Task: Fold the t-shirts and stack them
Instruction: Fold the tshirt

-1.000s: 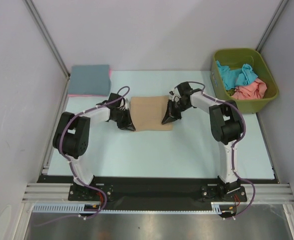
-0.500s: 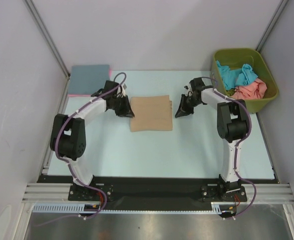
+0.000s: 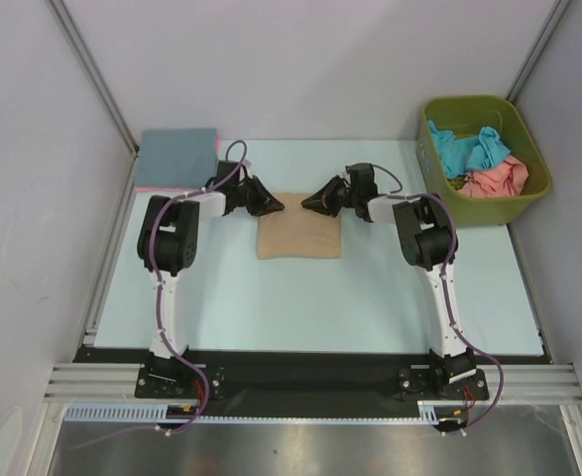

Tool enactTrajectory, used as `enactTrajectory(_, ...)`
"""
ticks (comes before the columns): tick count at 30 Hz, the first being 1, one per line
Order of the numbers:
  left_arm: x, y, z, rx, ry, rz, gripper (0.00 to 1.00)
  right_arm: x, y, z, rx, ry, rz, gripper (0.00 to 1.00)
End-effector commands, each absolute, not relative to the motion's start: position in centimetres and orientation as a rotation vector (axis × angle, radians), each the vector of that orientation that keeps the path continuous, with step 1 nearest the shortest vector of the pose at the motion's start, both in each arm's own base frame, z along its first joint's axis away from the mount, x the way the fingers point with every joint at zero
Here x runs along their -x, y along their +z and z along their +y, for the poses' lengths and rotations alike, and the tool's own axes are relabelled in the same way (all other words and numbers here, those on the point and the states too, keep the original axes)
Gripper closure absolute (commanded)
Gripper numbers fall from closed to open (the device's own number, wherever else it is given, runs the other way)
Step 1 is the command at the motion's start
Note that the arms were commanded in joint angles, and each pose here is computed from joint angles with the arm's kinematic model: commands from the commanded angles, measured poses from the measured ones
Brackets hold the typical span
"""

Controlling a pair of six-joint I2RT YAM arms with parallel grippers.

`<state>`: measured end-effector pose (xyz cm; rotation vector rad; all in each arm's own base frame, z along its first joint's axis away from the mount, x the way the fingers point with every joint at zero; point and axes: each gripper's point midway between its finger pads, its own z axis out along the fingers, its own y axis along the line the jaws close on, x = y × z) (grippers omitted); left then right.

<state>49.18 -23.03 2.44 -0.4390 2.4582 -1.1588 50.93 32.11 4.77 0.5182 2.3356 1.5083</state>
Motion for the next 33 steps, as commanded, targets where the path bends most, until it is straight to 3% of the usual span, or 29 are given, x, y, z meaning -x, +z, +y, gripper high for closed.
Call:
enactTrajectory(1,-52.6,5.9,-22.9,0.437,-1.199,2.316,0.86,-54.4,6.6,30.5,-0.635,1.565,2.188,0.82)
enactTrajectory(8,-52.5,5.4,-20.7,0.393,-1.101,2.367,0.85,-55.3,3.3,23.7,-0.76,1.474,2.199,0.81)
enactTrajectory(13,-51.5,7.1,-18.4,0.277,-0.889,2.426,0.74,-54.9,4.4,21.9,-0.62,1.33,2.361,0.75)
enactTrajectory(18,-49.4,14.0,-14.9,0.213,-0.654,2.392,0.59,-54.2,10.1,20.1,-0.256,1.025,2.403,0.51)
enactTrajectory(24,-44.5,18.3,-9.7,0.318,-0.402,2.376,0.45,-49.8,14.3,18.7,0.043,0.585,2.46,0.28)
enactTrajectory(29,-38.8,17.0,-6.7,0.489,-0.307,2.41,0.41,-44.0,16.3,25.9,0.564,0.289,2.315,0.09)
enactTrajectory(33,-34.2,16.3,-4.2,0.669,-0.226,2.396,0.4,-39.2,17.1,31.5,0.961,0.089,2.064,0.02)
